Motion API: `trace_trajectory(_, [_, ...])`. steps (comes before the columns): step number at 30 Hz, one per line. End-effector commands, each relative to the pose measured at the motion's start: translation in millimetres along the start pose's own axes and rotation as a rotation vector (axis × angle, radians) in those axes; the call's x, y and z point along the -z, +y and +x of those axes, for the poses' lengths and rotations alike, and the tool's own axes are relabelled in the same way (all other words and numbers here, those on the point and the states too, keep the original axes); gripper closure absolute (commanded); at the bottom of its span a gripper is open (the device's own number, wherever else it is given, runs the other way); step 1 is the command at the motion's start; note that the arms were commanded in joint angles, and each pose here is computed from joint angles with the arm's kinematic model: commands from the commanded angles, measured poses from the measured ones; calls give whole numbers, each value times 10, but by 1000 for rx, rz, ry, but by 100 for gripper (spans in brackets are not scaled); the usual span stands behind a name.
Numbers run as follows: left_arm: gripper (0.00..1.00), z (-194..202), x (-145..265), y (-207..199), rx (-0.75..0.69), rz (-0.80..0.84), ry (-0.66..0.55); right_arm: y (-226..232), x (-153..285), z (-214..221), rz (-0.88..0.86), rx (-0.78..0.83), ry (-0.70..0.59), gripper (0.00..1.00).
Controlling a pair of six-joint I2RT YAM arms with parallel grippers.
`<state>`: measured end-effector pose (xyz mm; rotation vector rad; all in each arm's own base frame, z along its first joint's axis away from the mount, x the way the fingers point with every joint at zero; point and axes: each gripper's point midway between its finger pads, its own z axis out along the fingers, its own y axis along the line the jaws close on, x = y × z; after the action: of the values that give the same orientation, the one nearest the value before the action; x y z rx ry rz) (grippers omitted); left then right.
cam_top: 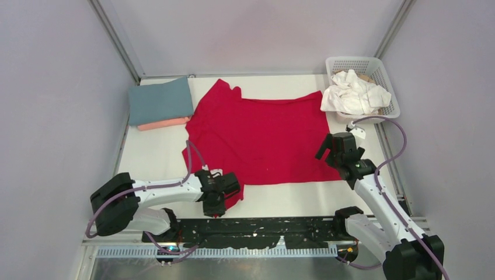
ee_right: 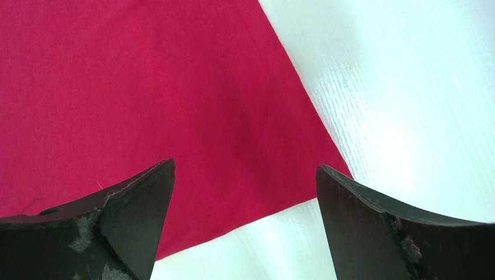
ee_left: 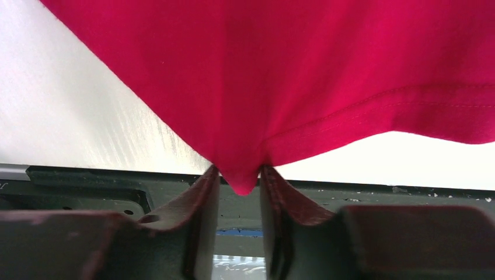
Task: Fold and stack the t-shirts
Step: Grab the side of the flattened tshirt closest away from the robot with both arms
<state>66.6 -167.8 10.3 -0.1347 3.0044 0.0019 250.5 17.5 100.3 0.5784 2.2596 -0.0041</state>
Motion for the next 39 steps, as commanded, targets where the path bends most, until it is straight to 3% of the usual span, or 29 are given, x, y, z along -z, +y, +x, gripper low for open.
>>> trace_trajectory(1, [79, -106, -132, -82, 13, -6, -56, -84, 81, 36, 20, -15, 10, 5])
trace_trajectory(3, [99, -129, -114, -99, 8, -11, -61, -128, 128, 102, 30, -7, 42, 5])
trace_trajectory(8, [100, -141, -24, -16, -1, -23, -73, -477, 198, 317, 165, -42, 113, 5])
trace_trajectory(13, [100, -119, 7, 57, -7, -2, -83, -458, 32, 487, 104, -173, 182, 0])
trace_trajectory(21, [100, -211, 96, 62, -44, -7, -123, -605, -355, 436, 140, -231, 172, 46])
trace_trajectory(27, [100, -211, 100, 81, -53, -13, -121, -619, -448, 539, 149, -231, 201, 57])
trace_trajectory(33, [100, -215, 101, 73, -48, -5, -125, -646, -519, 641, 158, -211, 232, 59])
trace_trajectory(36, [100, -224, 114, 120, -43, -21, -133, -659, -546, 668, 157, -199, 237, 79])
trace_trajectory(39, [100, -190, 150, 190, -37, -38, -122, -605, -503, 668, 123, -193, 248, 90])
